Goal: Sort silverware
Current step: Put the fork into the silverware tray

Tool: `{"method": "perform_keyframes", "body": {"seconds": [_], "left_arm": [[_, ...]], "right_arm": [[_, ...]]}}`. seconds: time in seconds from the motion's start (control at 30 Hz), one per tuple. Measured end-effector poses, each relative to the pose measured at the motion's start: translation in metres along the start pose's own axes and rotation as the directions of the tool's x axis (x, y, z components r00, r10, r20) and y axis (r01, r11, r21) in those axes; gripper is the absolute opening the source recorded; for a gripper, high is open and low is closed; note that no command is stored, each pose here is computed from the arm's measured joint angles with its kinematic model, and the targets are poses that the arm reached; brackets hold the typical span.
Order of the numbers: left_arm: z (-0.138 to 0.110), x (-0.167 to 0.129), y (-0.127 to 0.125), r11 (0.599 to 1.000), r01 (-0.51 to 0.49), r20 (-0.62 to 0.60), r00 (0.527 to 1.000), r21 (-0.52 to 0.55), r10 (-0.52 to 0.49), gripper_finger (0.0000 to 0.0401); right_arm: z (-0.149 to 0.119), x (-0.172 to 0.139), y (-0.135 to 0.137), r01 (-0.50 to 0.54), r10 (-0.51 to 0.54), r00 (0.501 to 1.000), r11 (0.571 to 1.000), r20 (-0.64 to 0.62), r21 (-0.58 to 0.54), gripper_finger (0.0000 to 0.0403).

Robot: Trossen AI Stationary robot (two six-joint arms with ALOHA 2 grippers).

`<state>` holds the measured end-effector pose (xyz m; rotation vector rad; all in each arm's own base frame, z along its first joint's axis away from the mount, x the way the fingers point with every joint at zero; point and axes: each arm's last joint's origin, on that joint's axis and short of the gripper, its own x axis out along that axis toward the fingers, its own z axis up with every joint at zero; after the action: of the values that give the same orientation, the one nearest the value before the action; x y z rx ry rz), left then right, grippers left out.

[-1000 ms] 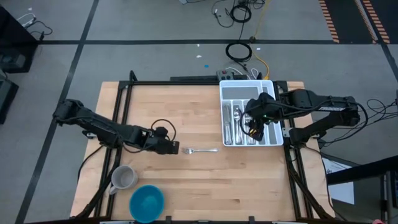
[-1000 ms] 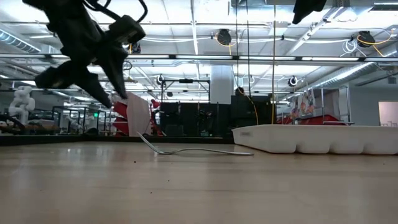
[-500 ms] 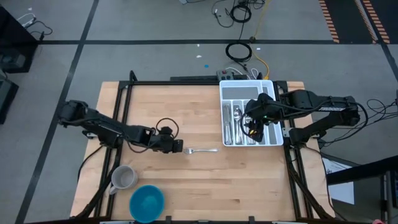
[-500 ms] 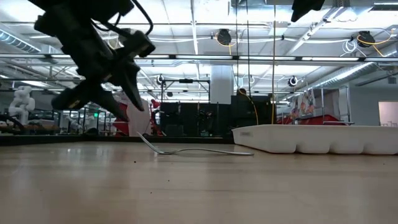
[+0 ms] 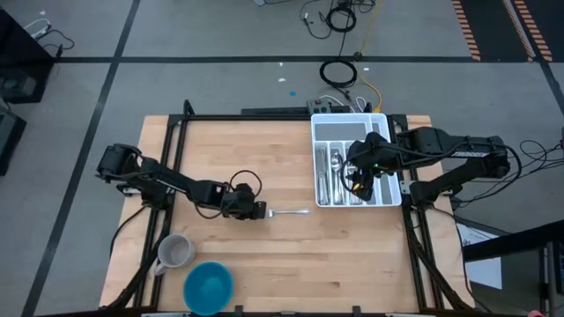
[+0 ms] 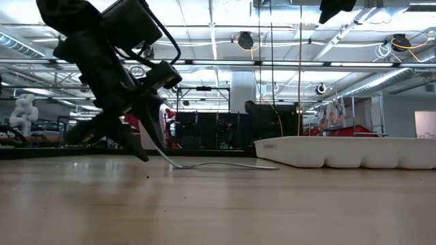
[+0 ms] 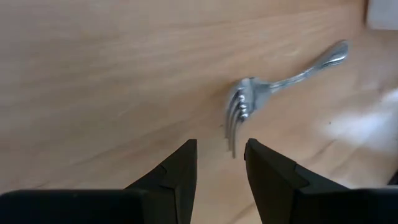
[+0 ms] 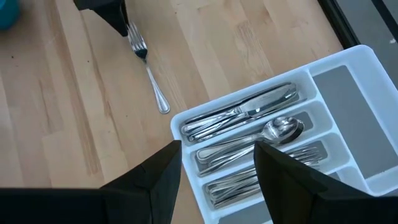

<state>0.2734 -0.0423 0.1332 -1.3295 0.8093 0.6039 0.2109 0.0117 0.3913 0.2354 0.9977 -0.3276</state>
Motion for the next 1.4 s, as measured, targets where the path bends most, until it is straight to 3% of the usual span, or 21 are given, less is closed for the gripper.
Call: {"method": "perform_keyframes", "body": {"seconds": [0.37, 0.63, 0.87, 1.0, 1.17, 1.4], "left_arm": [[0.013, 0.005, -0.002, 0.999, 0.029, 0.06, 0.998, 0.015, -0.03, 0.0139], [0.018, 0.014, 0.001, 0.999, 0.028, -0.035, 0.999, 0.019, -0.027, 0.0139], [0.017, 0.015, 0.001, 0.999, 0.028, -0.045, 0.999, 0.02, -0.027, 0.0137], [0.017, 0.015, 0.002, 0.999, 0.024, -0.045, 0.999, 0.021, -0.023, 0.0104], [0.018, 0.014, 0.0, 0.997, 0.041, -0.027, 0.999, 0.063, -0.04, 0.0015], [0.018, 0.013, -0.006, 0.995, 0.073, -0.022, 0.997, 0.065, -0.072, 0.0005]], "right_arm": [[0.0, 0.0, 0.0, 0.003, -0.003, 1.0, 1.0, 0.002, 0.0, 0.0192], [0.0, 0.0, 0.0, 0.003, -0.003, 1.0, 1.0, 0.001, 0.008, 0.0192], [0.0, 0.0, 0.0, 0.005, -0.005, 1.0, 1.0, 0.0, 0.007, 0.0192], [0.0, 0.0, 0.0, 0.006, -0.006, 1.0, 1.0, -0.001, 0.006, 0.0192], [0.0, 0.0, 0.0, 0.009, -0.009, 1.0, 1.0, -0.002, 0.003, 0.0192], [0.0, 0.0, 0.0, 0.01, -0.01, 1.0, 1.0, -0.003, 0.006, 0.0192]]}}
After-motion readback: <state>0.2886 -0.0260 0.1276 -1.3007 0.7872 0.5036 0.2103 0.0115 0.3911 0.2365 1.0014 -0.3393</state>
